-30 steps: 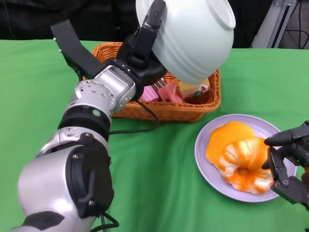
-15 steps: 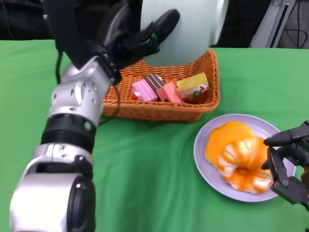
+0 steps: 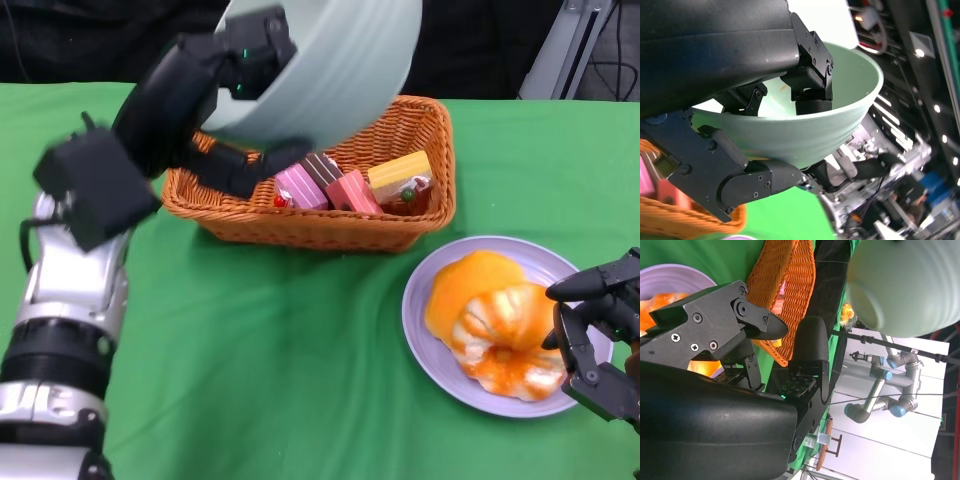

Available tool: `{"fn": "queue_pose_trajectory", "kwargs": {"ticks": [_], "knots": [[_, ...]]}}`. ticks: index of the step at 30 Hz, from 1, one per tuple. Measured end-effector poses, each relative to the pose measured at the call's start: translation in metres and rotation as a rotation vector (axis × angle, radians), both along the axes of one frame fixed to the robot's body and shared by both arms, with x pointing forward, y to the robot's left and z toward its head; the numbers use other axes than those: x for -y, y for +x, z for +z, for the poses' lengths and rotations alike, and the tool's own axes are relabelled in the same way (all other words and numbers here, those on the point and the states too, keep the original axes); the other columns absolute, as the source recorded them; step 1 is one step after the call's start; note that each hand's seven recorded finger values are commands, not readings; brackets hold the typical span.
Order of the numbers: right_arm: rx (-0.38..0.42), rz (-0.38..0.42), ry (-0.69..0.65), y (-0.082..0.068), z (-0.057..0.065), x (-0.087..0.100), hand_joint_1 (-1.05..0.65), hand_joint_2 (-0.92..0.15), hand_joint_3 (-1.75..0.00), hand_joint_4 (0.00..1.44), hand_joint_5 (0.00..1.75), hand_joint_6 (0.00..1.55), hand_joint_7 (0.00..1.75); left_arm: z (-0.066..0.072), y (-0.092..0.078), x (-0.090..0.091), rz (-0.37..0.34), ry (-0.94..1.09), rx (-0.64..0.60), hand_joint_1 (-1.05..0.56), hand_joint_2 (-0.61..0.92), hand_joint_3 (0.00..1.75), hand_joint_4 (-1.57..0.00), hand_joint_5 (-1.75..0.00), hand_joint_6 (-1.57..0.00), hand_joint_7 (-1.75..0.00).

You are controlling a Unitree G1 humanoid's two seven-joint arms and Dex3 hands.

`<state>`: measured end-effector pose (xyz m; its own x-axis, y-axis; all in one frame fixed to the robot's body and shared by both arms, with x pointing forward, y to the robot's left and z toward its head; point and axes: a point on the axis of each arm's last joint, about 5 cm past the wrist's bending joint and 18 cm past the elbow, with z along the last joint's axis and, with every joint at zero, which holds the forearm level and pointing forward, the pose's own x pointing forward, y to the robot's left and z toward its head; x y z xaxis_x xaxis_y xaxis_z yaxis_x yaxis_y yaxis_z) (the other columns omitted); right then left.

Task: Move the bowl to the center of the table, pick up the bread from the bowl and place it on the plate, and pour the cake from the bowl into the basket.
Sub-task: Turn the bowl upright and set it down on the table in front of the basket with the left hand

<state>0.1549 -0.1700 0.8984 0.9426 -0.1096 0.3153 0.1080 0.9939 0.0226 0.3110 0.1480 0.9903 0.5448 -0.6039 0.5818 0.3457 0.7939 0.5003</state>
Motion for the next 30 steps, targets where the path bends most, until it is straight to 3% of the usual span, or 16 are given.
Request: {"fn": "queue_pose_trajectory", "kwargs": {"ticks": [3,6,12,16,22,26,30], "knots": [[0.005,0.002,0.000,0.001,0.001,0.000,-0.07,-0.64,-0.85,0.66,1.59,0.63,1.26,-0.012,-0.012,-0.011,0.060,0.077,0.113,-0.19,0.62,1.04,-0.75,-1.74,-0.63,-1.57],[0.009,0.008,0.001,0.001,0.001,-0.001,-0.09,-0.64,-0.85,0.67,1.59,0.63,1.25,-0.027,-0.026,-0.020,0.100,0.153,0.222,-0.17,0.47,1.24,-0.80,-1.67,-0.73,-1.40],[0.010,0.009,0.000,0.002,0.001,-0.001,-0.10,-0.65,-0.83,0.67,1.58,0.64,1.24,-0.052,-0.049,-0.040,0.151,0.230,0.341,-0.18,0.50,1.16,-0.81,-1.70,-0.81,-1.26],[0.012,0.008,-0.008,0.002,0.002,0.000,-0.10,-0.65,-0.82,0.68,1.57,0.65,1.24,-0.066,-0.064,-0.056,0.186,0.250,0.347,-0.18,0.53,1.12,-0.82,-1.72,-0.81,-1.25],[0.025,0.016,-0.017,0.004,0.003,0.003,-0.09,-0.66,-0.82,0.70,1.55,0.66,1.22,-0.081,-0.080,-0.070,0.216,0.284,0.320,-0.11,0.43,1.26,-0.81,-1.69,-0.81,-1.27],[0.023,0.017,-0.016,0.004,0.004,0.004,-0.10,-0.65,-0.83,0.71,1.56,0.66,1.22,-0.090,-0.092,-0.077,0.237,0.296,0.280,-0.09,0.49,1.20,-0.78,-1.71,-0.77,-1.29],[0.029,0.019,-0.012,0.005,0.005,0.005,-0.12,-0.67,-0.76,0.72,1.54,0.67,1.21,-0.098,-0.102,-0.081,0.204,0.337,0.238,-0.11,0.48,1.11,-0.75,-1.70,-0.77,-1.20]]}}
